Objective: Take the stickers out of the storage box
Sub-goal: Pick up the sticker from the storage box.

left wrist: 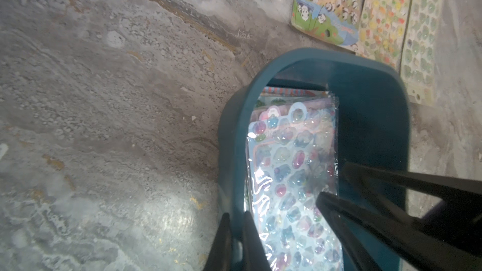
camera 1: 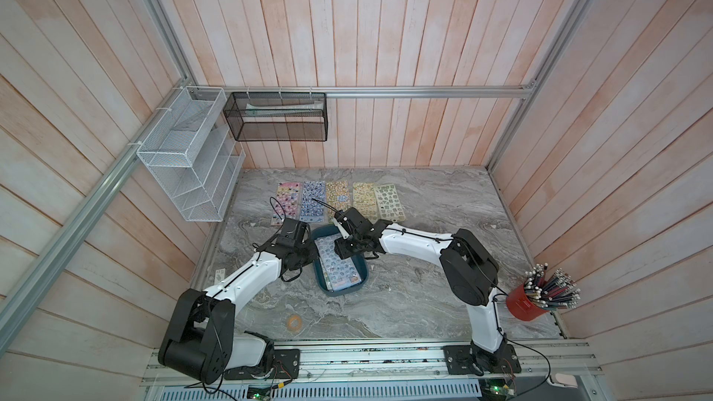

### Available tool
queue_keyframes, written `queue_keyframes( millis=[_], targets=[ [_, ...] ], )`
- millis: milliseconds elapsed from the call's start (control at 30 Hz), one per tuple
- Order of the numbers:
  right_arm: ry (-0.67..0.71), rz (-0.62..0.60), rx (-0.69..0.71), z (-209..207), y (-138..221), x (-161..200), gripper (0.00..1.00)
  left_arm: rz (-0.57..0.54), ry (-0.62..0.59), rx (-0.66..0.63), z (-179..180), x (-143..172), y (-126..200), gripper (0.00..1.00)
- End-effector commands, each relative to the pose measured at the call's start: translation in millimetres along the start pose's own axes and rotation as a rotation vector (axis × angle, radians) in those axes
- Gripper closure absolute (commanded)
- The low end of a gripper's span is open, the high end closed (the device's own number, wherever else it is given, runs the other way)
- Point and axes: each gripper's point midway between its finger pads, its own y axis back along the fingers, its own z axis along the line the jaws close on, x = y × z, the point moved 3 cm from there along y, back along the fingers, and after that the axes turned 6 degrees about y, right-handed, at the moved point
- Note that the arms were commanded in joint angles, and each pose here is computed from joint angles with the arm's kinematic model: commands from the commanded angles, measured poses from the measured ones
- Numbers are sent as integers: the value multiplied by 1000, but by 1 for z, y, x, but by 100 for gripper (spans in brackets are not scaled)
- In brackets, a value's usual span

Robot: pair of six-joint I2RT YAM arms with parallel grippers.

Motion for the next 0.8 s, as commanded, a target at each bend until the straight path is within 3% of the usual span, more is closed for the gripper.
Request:
queue_keyframes(
  millis=[0, 467, 767],
  targets=[
    [10, 121, 65, -12, -20, 28, 48, -16, -3, -1, -1, -6, 2, 99],
    [23, 157, 40, -9, -37, 33, 36, -13, -2, 0, -1, -5, 1, 99],
    [-41, 128, -64, -6, -31, 28, 49, -12, 0, 0, -1, -6, 0, 99]
  ],
)
